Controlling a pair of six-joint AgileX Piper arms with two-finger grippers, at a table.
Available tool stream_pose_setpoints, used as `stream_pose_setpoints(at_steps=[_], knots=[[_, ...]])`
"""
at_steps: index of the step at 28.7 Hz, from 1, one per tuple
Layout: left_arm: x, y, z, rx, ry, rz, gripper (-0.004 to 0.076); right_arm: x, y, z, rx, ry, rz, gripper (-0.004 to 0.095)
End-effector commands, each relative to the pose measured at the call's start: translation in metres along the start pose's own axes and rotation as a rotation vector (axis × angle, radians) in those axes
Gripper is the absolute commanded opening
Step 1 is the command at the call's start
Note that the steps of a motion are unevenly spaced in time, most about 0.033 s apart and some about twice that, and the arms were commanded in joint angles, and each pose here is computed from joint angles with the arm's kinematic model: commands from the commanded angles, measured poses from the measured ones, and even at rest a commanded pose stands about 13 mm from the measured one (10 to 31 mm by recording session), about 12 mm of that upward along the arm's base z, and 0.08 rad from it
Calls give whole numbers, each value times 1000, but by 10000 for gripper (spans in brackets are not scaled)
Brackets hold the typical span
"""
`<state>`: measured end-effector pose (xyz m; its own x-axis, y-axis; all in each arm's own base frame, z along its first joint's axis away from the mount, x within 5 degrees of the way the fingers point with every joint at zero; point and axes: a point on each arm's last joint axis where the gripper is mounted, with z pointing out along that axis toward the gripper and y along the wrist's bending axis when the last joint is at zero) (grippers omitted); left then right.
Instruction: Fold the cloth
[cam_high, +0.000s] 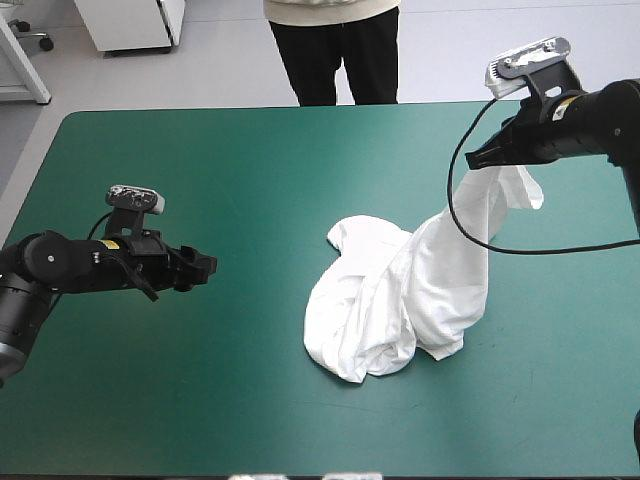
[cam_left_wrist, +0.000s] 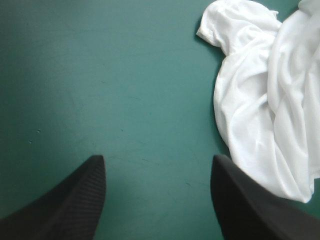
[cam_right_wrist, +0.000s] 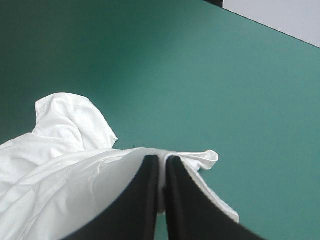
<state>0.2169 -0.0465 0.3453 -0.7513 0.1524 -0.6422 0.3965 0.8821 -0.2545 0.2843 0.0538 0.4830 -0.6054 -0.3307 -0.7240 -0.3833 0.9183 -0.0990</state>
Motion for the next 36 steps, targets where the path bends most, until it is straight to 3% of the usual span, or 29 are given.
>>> stream_pose_setpoints(at_steps=[1,11,17,25,36], knots=[[-11,-7,-11,21,-85,-3,452,-3,2,-21,14,-56,-9,-13],[-4,-40,-5,194,-19,199,452,-3,1,-21,24,-53,-12,-13],[-4,-75,9,192,-34,312,452,-3,1,-21,28,-52,-13,-13],[4,-105,75,201,123,372,452,-3,1,-21,28,-52,-13,-13],[13,-97,149,158,253,326,452,-3,1,-21,28,-52,-13,-13]])
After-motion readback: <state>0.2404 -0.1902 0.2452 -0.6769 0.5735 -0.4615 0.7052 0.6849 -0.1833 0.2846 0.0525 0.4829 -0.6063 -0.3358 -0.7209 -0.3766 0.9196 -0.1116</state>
